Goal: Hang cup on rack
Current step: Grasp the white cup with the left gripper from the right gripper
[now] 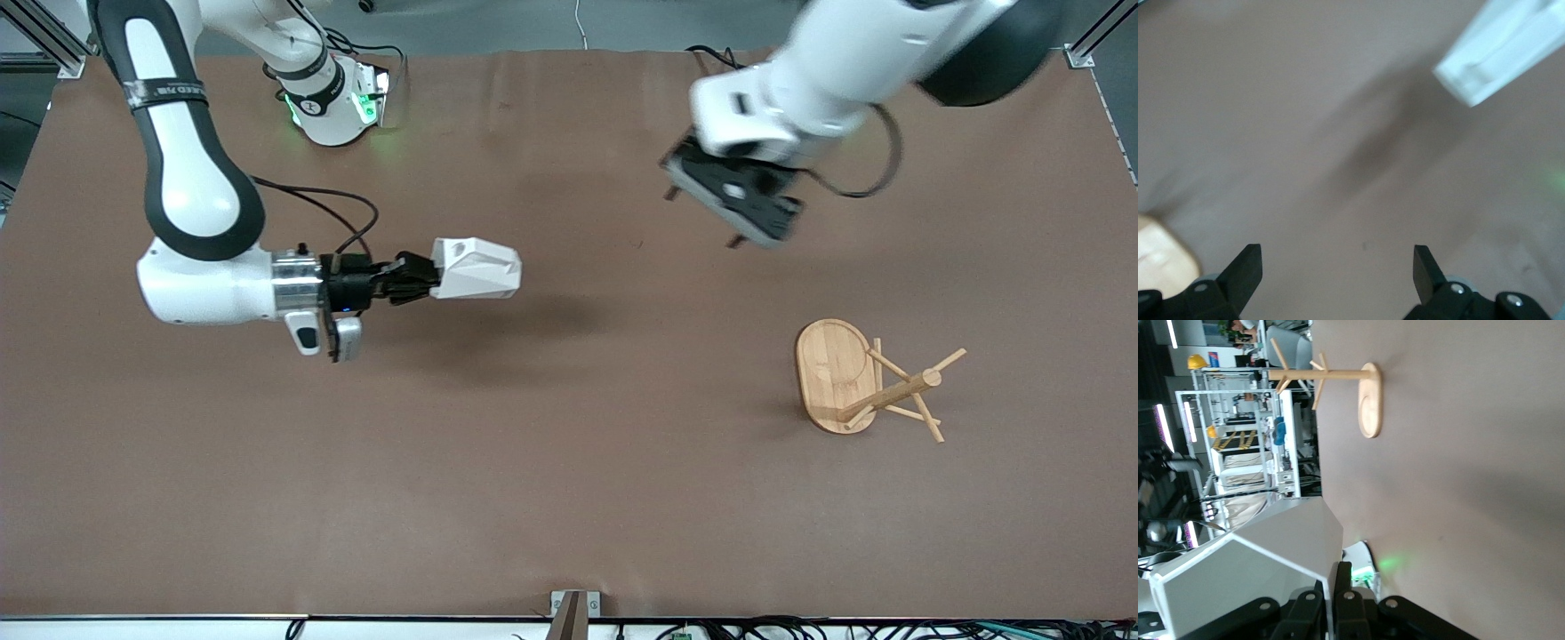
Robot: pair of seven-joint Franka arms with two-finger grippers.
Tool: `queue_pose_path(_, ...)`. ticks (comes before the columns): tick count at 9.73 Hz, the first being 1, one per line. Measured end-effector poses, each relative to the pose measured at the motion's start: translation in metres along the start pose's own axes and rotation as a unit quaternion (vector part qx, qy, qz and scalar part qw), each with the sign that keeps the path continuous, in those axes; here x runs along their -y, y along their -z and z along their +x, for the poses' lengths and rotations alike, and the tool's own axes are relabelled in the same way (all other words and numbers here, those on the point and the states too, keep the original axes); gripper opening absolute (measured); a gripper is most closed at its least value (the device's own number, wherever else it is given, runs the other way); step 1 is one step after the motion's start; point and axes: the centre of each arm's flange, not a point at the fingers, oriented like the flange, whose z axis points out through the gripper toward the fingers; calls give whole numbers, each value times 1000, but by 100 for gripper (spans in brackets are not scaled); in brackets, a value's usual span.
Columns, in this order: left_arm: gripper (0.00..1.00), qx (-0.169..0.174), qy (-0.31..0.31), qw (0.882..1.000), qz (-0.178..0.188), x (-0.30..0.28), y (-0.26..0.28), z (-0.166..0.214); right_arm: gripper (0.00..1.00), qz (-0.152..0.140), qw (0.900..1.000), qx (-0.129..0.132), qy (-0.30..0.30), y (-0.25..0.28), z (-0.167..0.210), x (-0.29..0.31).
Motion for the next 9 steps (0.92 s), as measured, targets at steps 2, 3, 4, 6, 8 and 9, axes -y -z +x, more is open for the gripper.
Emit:
queue_pose_path(2,100,-12,-92,996,-10,-61,-23,11,4,25,999,25,-2,-33,-6,9)
queue_pose_path(3,100,-15,-134,991,-11,-80,-34,15,4,39,998,40,-6,-44,-10,10)
queue_pose_path(4,100,-15,-166,986,-11,-95,-45,17,4,45,998,49,-9,-51,-11,9)
queue_pose_path(6,100,-9,-208,978,8,-121,-64,17,4,47,997,60,-9,-62,-14,10)
queue_pose_path(8,100,-2,-226,974,19,-117,-80,15,4,47,997,68,-10,-70,-16,9)
queue_pose_path(9,98,3,-228,974,20,-114,-88,13,4,47,996,73,-10,-73,-18,9)
